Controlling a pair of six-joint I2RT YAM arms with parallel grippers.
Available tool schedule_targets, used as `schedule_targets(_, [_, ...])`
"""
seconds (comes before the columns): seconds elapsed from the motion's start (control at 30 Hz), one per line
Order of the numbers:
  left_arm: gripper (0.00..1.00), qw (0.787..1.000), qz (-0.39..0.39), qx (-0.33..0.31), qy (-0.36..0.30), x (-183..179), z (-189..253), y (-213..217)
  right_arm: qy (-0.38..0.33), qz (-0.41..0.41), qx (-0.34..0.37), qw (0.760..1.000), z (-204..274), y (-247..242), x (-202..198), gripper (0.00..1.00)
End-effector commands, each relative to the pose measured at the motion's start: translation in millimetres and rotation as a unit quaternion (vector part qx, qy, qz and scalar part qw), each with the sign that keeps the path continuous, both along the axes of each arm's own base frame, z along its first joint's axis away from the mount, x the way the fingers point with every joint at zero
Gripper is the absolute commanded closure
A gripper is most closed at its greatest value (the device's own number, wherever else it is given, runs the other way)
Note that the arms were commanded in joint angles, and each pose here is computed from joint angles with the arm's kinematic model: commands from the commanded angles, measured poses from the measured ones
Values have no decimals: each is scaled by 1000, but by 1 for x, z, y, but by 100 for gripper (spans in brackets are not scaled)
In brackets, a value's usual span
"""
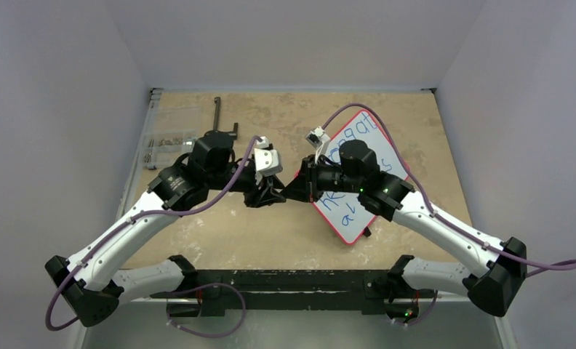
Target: Write a sentence on the whiteboard
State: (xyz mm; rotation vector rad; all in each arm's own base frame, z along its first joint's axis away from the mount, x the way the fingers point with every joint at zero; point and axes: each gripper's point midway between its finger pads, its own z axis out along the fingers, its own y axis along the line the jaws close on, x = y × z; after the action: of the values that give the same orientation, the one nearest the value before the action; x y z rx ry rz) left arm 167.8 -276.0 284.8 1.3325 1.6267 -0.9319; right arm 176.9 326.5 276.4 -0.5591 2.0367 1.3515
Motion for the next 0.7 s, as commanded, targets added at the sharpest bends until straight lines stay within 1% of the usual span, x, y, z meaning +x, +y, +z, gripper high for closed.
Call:
schedule_targets(0.0, [62,997,-42,-52,-43,-13,39,-4,-60,18,17,998,29,-4,-5,100])
schedule_targets(0.17, [62,997,-60,-41,-29,-22,37,1,-105,44,29,993,35,-11,-17,100])
schedule_targets(0.3, [64,995,-97,-37,-3,-35,37,1,-137,59,41,988,43,-15,-23,100])
schedule_targets(0.4, [66,994,-100,-36,5,-36,37,1,-160,70,42,984,45,-18,-27,100])
schedule_targets(0.67, [70,992,-116,-41,27,-40,36,-2,-191,100,55,975,50,-18,-36,100])
